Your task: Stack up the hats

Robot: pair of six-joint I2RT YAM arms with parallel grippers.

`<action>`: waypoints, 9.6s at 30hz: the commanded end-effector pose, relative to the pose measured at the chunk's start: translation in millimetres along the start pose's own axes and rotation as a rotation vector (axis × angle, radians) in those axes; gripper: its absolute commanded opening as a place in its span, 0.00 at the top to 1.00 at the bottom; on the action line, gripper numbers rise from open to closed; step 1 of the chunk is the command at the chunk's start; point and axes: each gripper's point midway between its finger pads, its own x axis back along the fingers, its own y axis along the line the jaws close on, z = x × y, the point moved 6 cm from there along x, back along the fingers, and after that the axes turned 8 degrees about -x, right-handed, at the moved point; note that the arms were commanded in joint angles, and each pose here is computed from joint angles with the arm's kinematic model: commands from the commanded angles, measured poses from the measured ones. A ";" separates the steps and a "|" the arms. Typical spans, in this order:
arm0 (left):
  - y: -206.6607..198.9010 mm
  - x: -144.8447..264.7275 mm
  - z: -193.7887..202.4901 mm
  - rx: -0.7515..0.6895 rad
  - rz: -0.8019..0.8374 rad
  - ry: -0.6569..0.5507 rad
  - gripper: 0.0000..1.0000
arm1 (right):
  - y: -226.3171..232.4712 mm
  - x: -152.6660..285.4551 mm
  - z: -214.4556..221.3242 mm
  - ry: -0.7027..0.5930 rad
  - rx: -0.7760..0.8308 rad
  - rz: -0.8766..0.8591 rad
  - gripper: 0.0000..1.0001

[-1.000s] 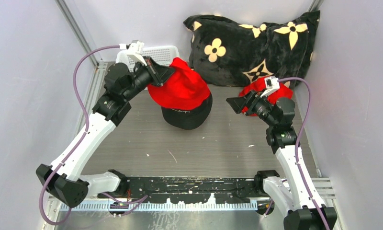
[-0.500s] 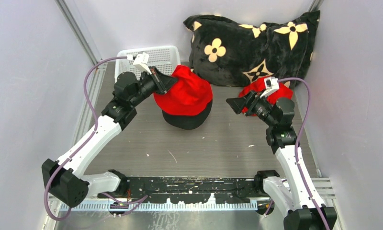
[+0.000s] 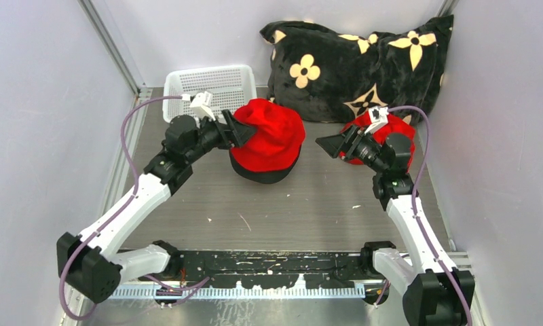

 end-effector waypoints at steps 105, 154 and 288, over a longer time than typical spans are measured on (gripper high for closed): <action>125.4 -32.6 32.9 0.557 0.374 -0.149 1.00 | -32.1 -85.1 33.2 0.110 -0.394 -0.529 0.72; 193.8 -42.5 70.8 0.663 0.146 -0.162 0.91 | -72.6 -82.7 55.8 0.121 -0.469 -0.409 0.93; 120.2 -3.1 82.1 0.577 0.201 -0.221 1.00 | -49.6 -109.3 4.6 0.151 -0.263 -0.297 0.31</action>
